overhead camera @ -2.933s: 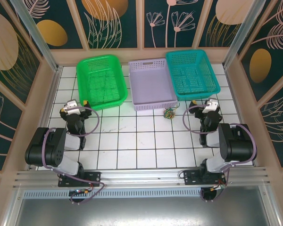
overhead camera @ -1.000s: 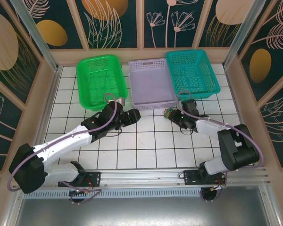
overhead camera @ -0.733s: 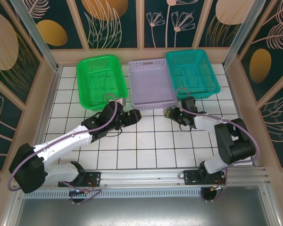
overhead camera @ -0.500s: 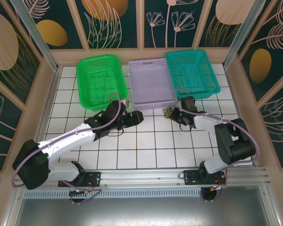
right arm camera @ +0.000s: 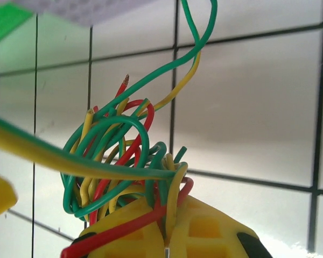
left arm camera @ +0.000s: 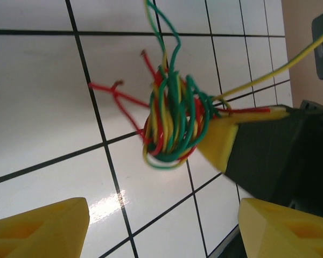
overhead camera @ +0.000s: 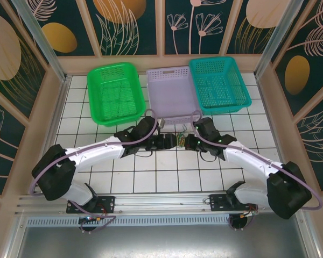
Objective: Untangle the cables
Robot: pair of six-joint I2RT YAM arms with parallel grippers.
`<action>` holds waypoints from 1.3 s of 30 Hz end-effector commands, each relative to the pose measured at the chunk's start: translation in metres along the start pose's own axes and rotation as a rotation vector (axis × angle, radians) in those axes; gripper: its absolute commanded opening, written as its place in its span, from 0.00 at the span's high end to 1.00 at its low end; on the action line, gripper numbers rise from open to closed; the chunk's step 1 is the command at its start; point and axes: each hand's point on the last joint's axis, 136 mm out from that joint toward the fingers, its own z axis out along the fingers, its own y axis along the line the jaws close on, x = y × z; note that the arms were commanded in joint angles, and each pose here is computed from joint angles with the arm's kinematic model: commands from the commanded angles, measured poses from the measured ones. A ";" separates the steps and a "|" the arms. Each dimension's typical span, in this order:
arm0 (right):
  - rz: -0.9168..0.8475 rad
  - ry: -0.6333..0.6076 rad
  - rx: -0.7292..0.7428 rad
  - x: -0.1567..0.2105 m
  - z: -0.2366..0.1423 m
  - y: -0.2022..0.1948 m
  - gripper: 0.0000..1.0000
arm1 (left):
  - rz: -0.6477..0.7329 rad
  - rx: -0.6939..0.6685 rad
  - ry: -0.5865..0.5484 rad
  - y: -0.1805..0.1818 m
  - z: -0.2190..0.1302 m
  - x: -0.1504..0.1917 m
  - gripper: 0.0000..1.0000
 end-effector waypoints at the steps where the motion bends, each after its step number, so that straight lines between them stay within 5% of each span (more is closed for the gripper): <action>1: -0.064 0.042 -0.019 0.011 -0.001 0.008 1.00 | 0.025 0.044 -0.016 -0.016 0.001 -0.008 0.28; 18: -0.156 0.082 -0.156 0.022 -0.008 0.041 1.00 | 0.013 -0.006 0.041 0.006 0.033 0.002 0.46; 20: -0.154 0.085 -0.167 0.022 -0.008 0.043 1.00 | 0.012 0.015 0.038 0.004 0.033 0.002 0.57; 24: -0.116 0.072 -0.190 0.019 -0.012 0.046 1.00 | 0.002 0.034 0.011 -0.001 0.033 -0.003 1.00; 25: -0.098 0.068 -0.197 0.017 -0.012 0.046 1.00 | -0.003 0.034 -0.010 -0.003 0.030 -0.007 1.00; 31: 0.234 0.097 -0.215 0.004 -0.008 0.015 1.00 | -0.015 0.140 -0.200 -0.030 -0.013 -0.037 1.00; 39: 0.801 0.316 -0.368 0.015 0.001 -0.013 1.00 | -0.088 0.406 -0.368 -0.044 -0.065 -0.048 1.00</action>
